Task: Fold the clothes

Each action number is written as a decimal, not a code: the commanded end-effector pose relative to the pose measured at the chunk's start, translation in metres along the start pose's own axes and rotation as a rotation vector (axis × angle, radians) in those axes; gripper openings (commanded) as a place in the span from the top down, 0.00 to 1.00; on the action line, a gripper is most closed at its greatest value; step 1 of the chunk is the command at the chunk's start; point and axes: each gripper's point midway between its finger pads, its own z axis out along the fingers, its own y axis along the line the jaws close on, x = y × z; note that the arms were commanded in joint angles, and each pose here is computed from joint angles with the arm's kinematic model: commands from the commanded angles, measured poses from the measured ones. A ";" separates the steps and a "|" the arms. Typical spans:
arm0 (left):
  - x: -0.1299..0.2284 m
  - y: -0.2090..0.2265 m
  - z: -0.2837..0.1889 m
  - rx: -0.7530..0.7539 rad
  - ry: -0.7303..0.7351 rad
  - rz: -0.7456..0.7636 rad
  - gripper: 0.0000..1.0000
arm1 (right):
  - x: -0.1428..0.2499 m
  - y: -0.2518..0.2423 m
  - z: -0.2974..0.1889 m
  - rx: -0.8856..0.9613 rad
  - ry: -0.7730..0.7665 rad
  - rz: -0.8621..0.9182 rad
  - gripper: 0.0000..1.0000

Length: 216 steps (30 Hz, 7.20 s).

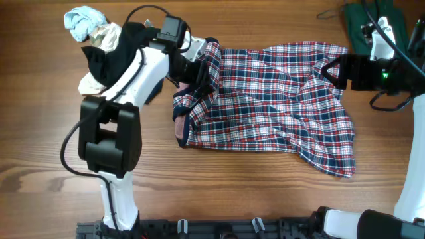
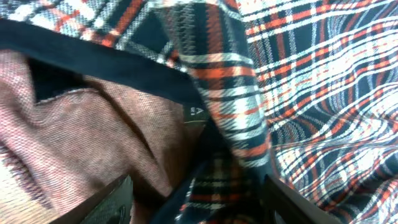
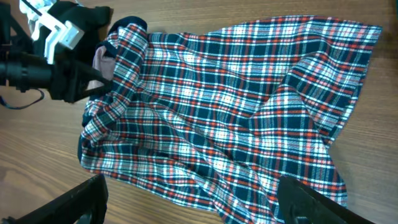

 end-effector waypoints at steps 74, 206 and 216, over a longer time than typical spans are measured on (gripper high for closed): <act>0.117 0.006 -0.243 -0.221 -0.061 -0.477 0.21 | 0.110 0.028 -0.134 0.361 -0.216 0.429 0.00; 0.219 0.026 -0.140 -0.781 -0.217 -1.109 0.96 | 0.182 -0.089 0.025 0.541 -0.105 0.873 0.96; 0.144 0.043 -0.104 -0.701 -0.487 -1.106 0.96 | 0.167 -0.133 0.103 0.519 0.045 0.863 0.96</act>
